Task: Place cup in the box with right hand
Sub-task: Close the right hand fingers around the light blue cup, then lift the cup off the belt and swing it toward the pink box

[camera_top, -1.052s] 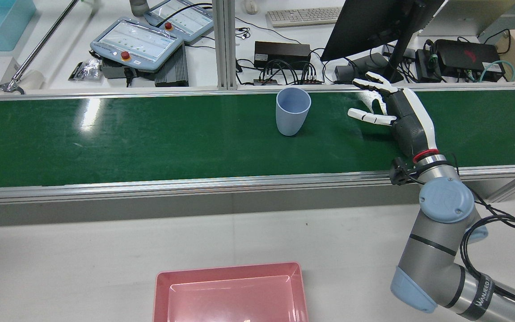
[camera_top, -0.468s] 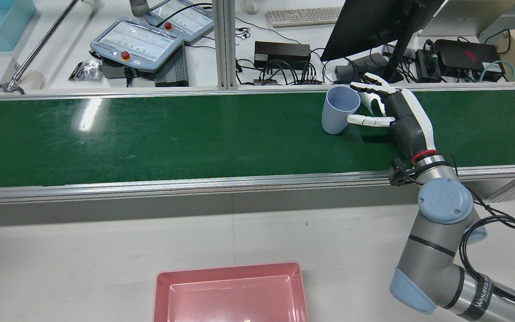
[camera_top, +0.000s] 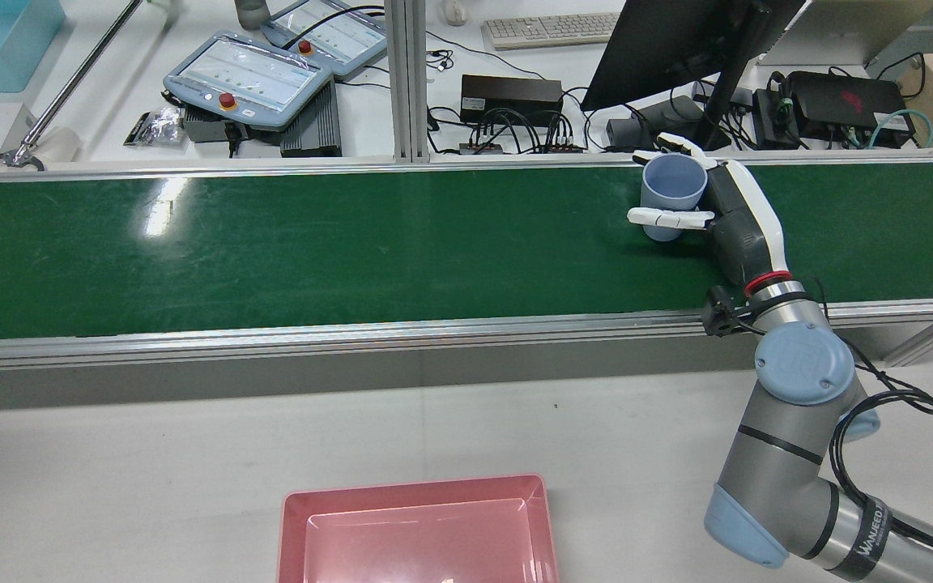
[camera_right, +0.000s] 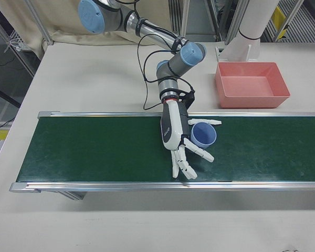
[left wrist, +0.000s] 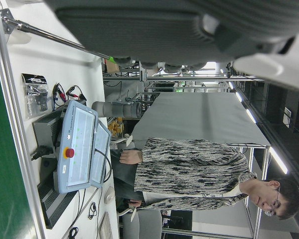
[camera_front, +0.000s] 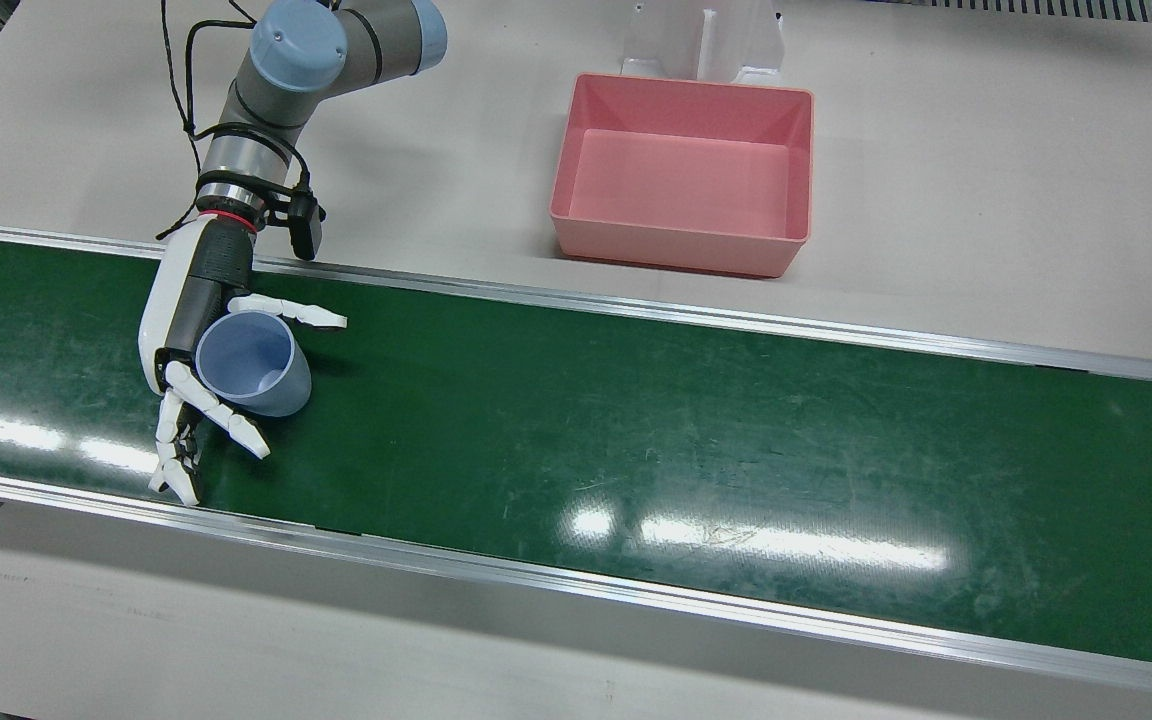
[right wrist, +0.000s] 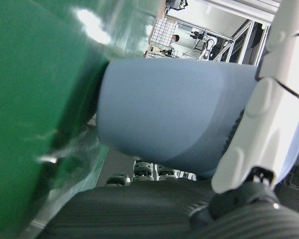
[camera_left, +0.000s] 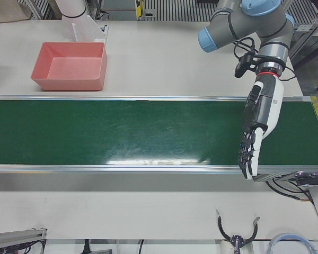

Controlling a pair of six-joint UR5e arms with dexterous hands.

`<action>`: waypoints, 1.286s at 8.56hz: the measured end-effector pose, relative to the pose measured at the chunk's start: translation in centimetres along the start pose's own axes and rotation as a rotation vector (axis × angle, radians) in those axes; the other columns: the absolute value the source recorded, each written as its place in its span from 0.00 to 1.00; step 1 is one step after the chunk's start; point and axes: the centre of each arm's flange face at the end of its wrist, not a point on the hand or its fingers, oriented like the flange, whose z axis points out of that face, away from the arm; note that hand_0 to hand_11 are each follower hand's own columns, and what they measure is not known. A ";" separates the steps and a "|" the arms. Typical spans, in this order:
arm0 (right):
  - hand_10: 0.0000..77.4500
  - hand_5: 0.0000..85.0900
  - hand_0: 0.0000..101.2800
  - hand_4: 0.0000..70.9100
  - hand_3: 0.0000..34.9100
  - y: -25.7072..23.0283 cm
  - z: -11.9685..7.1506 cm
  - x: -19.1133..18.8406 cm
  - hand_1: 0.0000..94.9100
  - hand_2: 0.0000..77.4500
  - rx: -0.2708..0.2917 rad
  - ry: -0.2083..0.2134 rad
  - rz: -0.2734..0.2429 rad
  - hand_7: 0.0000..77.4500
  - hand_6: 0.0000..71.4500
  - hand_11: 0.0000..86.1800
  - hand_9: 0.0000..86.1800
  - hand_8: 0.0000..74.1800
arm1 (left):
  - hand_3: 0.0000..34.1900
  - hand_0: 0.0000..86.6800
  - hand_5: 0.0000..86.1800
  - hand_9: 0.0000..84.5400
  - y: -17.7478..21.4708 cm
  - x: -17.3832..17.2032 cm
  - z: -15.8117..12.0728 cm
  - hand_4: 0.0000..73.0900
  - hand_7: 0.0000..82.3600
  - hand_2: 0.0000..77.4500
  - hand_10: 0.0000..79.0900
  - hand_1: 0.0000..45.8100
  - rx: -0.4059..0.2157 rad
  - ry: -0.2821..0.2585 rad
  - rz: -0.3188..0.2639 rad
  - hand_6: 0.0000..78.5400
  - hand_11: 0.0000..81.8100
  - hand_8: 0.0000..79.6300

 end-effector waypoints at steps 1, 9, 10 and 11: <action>0.01 0.05 0.49 0.36 0.00 -0.2 0.0 -0.2 0.11 0.11 0.005 -0.004 -0.004 0.29 0.07 0.03 0.18 0.10 | 0.00 0.00 0.01 0.00 0.0 0.0 0.0 0.01 0.01 0.01 0.00 0.01 0.000 0.000 0.000 0.01 0.00 0.00; 0.62 0.14 0.53 0.49 0.01 7.7 -3.8 -5.6 0.03 0.12 -0.128 -0.036 0.058 0.92 0.44 0.64 0.64 0.68 | 0.00 0.00 0.01 0.00 0.0 0.0 0.0 0.01 0.01 0.01 0.00 0.01 0.000 0.001 0.000 0.00 0.00 0.00; 0.58 0.19 0.53 0.42 0.01 11.5 -6.3 -5.9 0.04 0.12 -0.198 -0.019 0.056 0.91 0.43 0.68 0.64 0.68 | 0.00 0.00 0.01 0.00 0.0 0.0 0.0 0.01 0.01 0.01 0.00 0.01 0.000 0.000 -0.001 0.00 0.00 0.00; 0.58 0.13 0.52 0.35 0.00 15.1 -9.2 -6.0 0.08 0.10 -0.264 -0.001 0.047 0.92 0.44 0.74 0.66 0.68 | 0.00 0.00 0.01 0.00 0.0 0.0 0.0 0.01 0.01 0.01 0.00 0.01 0.000 0.000 0.000 0.00 0.00 0.00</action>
